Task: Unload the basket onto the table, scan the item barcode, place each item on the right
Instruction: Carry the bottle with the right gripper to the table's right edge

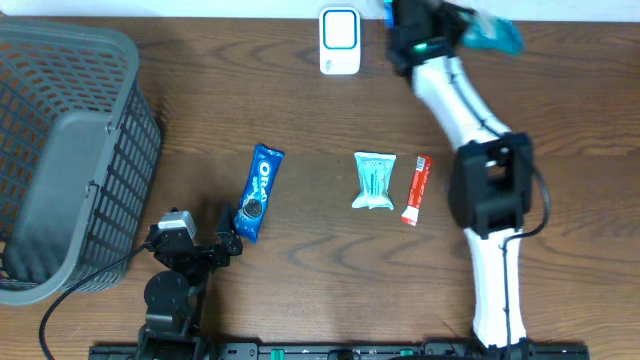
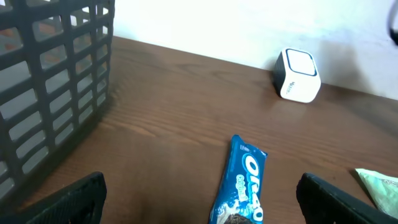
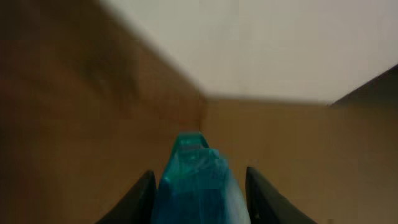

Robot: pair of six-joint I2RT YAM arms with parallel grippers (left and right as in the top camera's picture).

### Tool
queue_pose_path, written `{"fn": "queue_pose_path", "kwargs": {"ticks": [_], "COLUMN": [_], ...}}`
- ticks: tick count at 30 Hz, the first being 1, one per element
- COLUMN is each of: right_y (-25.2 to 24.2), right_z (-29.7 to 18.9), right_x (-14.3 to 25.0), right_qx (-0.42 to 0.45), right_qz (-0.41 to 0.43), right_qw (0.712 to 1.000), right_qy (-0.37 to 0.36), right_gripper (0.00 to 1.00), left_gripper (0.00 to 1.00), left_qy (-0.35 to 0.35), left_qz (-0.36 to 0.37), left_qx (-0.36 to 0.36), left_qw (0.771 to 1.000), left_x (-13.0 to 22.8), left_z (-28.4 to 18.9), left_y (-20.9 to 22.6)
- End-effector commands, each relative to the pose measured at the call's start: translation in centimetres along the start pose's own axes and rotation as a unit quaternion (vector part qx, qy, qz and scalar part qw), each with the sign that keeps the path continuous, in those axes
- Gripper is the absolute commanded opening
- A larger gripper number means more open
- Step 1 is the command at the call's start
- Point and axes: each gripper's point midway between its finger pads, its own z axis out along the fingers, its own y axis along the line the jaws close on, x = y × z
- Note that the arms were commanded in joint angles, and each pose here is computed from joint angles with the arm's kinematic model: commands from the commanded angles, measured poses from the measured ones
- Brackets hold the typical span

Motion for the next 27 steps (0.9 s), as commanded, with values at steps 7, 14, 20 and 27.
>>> {"fn": "queue_pose_path", "kwargs": {"ticks": [7,14,20,27], "right_y": [-4.1,-3.3,-1.0,3.1], "right_z": [9.1,12.5,14.3,14.2], "right_x": [12.9,18.9,23.1,27.0], "right_qx": [-0.006,-0.046,-0.063,-0.065], "right_qz": [0.107,0.131,0.138,0.179], "right_qw": [0.981,0.966,0.954,0.931], "right_qy": [0.160,0.217,0.259,0.312], "right_gripper": [0.19,0.23,0.24,0.24], "left_gripper": [0.98,0.98,0.98,0.98], "left_qy": [0.022,0.022,0.022,0.022], "left_qz": [-0.001,-0.001,-0.001,-0.001], "left_qx": [-0.010,-0.010,-0.010,-0.010], "left_qw": [1.000,1.000,1.000,1.000], "left_x": [1.8,1.8,1.8,1.8], "left_z": [0.3,0.3,0.3,0.3], "left_y": [0.6,0.6,0.6,0.6]}}
